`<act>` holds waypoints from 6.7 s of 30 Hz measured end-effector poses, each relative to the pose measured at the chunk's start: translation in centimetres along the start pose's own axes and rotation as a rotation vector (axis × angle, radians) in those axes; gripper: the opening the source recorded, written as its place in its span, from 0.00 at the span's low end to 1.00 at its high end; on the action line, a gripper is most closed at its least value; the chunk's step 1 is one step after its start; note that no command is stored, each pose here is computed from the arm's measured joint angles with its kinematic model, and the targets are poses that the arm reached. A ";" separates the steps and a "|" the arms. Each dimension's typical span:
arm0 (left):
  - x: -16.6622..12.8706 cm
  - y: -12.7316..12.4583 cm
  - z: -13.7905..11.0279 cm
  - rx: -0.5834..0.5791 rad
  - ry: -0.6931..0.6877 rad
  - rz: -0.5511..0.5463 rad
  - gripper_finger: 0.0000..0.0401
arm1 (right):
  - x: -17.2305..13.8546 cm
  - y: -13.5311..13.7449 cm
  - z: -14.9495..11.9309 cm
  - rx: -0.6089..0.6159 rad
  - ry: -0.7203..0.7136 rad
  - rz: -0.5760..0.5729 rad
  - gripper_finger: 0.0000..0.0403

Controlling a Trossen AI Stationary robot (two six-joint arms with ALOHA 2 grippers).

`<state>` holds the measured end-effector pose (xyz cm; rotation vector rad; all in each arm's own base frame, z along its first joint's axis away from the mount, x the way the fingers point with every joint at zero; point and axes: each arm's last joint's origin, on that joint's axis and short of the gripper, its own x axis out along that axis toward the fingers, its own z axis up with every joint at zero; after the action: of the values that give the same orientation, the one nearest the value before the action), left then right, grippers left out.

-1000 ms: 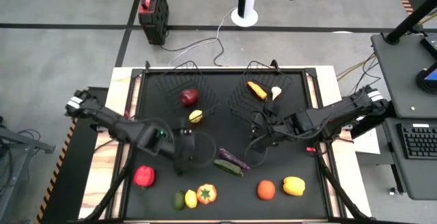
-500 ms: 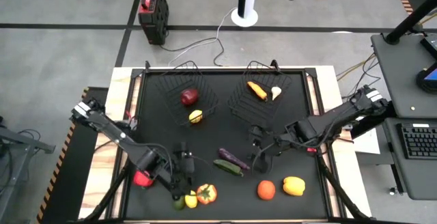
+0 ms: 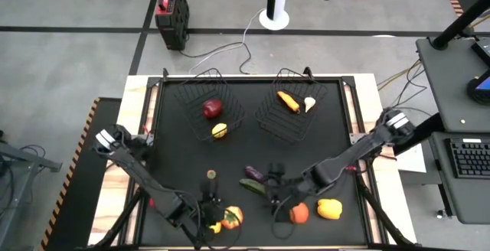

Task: Sort produce into baskets
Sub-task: Put the orange tomato into the left black wire basket, then put the yellow bell pepper into the right black wire basket

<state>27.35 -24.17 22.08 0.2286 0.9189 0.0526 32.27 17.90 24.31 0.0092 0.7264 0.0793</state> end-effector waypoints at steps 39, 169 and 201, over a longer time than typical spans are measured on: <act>-7.4 0.8 -1.6 -0.005 -0.205 0.191 0.16 | 14.9 2.7 0.4 -0.088 0.032 0.106 0.86; -15.6 9.9 -2.8 -0.209 -0.561 0.508 0.09 | 9.2 -31.6 10.2 0.247 0.168 -0.221 0.75; -15.0 9.7 -3.3 -0.233 -0.537 0.473 0.09 | 6.8 -30.7 12.3 0.226 0.110 -0.219 0.85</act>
<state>16.17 -16.25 33.99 0.2238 0.3046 0.5090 47.62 -12.01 27.89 0.1420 0.8392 -0.2136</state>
